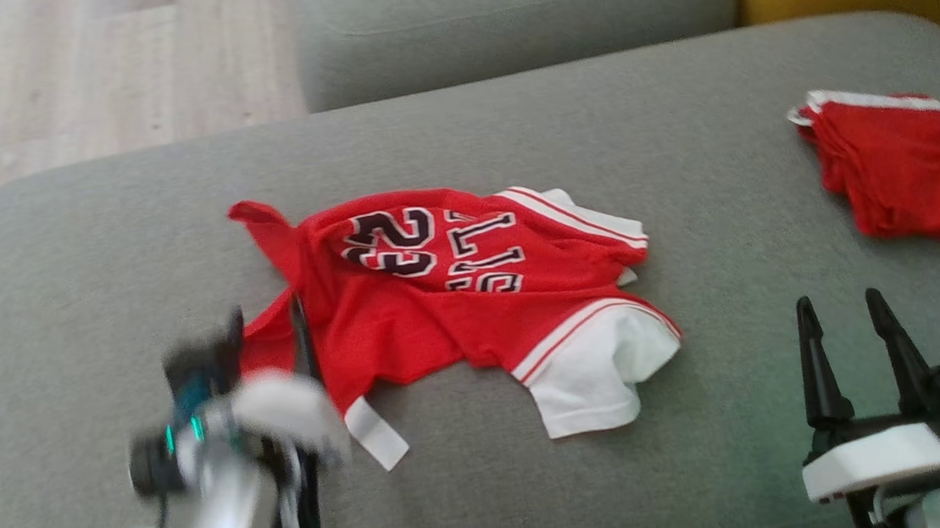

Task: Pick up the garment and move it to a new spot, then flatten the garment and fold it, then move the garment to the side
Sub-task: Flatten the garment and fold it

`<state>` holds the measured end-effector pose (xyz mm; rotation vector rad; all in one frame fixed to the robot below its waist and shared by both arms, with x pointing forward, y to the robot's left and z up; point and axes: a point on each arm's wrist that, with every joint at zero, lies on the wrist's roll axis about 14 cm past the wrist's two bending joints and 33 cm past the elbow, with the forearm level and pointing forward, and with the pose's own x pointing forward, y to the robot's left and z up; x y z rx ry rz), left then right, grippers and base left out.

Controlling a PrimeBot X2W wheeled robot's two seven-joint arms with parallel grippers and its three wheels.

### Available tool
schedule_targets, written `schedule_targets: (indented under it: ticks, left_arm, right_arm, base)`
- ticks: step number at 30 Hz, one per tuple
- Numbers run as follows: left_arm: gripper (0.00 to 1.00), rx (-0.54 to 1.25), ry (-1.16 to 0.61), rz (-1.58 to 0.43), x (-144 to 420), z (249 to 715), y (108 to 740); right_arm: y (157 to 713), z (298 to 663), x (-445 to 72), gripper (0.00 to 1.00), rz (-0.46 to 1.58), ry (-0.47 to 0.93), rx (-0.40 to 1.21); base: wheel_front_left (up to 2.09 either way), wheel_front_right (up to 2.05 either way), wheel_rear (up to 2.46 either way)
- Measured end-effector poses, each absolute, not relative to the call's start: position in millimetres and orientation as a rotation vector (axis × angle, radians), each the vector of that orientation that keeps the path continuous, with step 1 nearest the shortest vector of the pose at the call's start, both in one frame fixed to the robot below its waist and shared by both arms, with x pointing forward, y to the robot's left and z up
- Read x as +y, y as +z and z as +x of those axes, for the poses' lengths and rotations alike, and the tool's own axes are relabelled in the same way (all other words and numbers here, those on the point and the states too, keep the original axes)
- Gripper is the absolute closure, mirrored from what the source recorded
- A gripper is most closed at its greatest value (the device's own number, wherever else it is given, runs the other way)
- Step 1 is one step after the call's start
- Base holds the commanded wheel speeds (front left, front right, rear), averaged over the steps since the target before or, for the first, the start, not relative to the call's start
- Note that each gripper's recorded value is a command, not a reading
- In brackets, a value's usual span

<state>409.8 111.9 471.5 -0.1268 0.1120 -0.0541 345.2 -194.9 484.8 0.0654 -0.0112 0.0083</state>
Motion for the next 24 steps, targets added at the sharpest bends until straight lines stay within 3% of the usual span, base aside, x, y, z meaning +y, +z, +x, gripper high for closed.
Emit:
schedule_targets:
  ticks: [5,13,24]
  left_arm:
    - [0.00,0.148,-0.091,-0.153,102,362,451]
    - [0.00,0.161,-0.491,-0.111,-6,328,457]
    - [0.00,0.262,-0.973,0.094,-107,303,435]
  right_arm:
    - [483,345,-189,0.00,0.065,0.026,-0.004]
    - [476,344,-181,0.00,0.070,0.048,0.017]
    - [477,351,-199,0.00,0.073,-0.013,0.018]
  base:
    - [0.00,0.00,0.00]
    - [0.00,0.00,0.00]
    - [0.00,0.00,0.00]
